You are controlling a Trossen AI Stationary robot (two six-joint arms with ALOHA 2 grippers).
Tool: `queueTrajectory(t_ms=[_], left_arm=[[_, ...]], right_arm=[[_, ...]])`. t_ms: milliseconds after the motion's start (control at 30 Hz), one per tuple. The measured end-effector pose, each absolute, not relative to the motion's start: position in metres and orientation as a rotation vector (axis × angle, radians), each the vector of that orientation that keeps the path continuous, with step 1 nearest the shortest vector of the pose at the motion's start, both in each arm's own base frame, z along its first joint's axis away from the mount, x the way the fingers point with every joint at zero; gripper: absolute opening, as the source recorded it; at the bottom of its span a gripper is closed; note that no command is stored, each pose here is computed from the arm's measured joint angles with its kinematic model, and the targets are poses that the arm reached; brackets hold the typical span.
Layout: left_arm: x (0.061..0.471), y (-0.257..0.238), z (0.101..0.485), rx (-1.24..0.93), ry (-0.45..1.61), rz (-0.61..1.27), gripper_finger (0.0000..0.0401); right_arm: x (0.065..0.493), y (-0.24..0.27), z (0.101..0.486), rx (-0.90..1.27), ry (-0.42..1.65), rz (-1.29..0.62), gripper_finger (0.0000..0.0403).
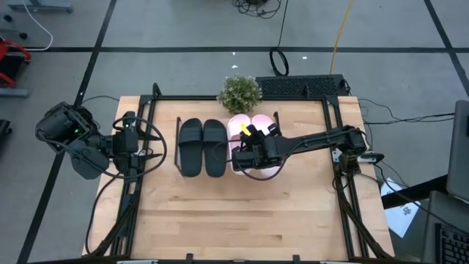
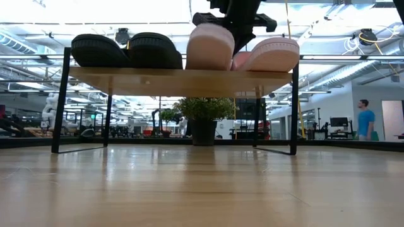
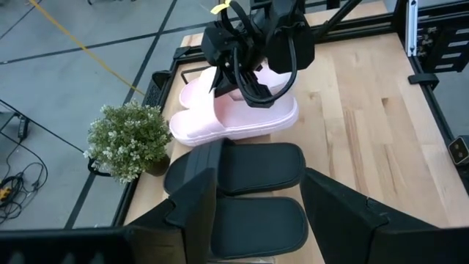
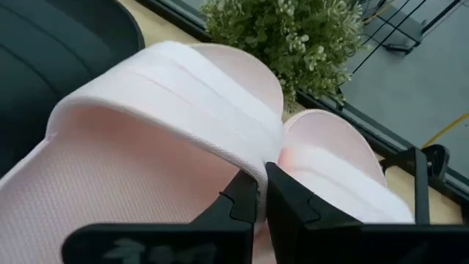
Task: Pick and place slides into the shelf
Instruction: Put the pink slider on the shelf
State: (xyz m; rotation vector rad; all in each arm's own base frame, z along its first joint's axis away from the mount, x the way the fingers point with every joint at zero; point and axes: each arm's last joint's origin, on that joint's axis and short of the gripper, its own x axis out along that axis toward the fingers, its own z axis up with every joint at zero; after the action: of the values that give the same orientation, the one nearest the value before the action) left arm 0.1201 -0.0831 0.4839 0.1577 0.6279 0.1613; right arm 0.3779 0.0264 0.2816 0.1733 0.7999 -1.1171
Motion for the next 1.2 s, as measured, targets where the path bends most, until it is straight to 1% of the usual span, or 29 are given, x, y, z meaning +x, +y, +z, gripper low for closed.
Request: queueTrajectory(t_ms=[233, 967, 1200], left_arm=[[0.120, -0.083, 0.484, 0.168, 0.629, 0.158, 0.0198], [0.120, -0.083, 0.484, 0.177, 0.630, 0.155, 0.0198], [0.120, -0.083, 0.484, 0.179, 0.626, 0.162, 0.0198]], right_arm=[[0.378, 0.028, 0.280, 0.175, 0.795, -1.122, 0.0011], [0.380, 0.032, 0.281, 0.059, 0.799, -1.085, 0.0002], [0.383, 0.032, 0.293, 0.011, 0.786, -1.067, 0.0001]])
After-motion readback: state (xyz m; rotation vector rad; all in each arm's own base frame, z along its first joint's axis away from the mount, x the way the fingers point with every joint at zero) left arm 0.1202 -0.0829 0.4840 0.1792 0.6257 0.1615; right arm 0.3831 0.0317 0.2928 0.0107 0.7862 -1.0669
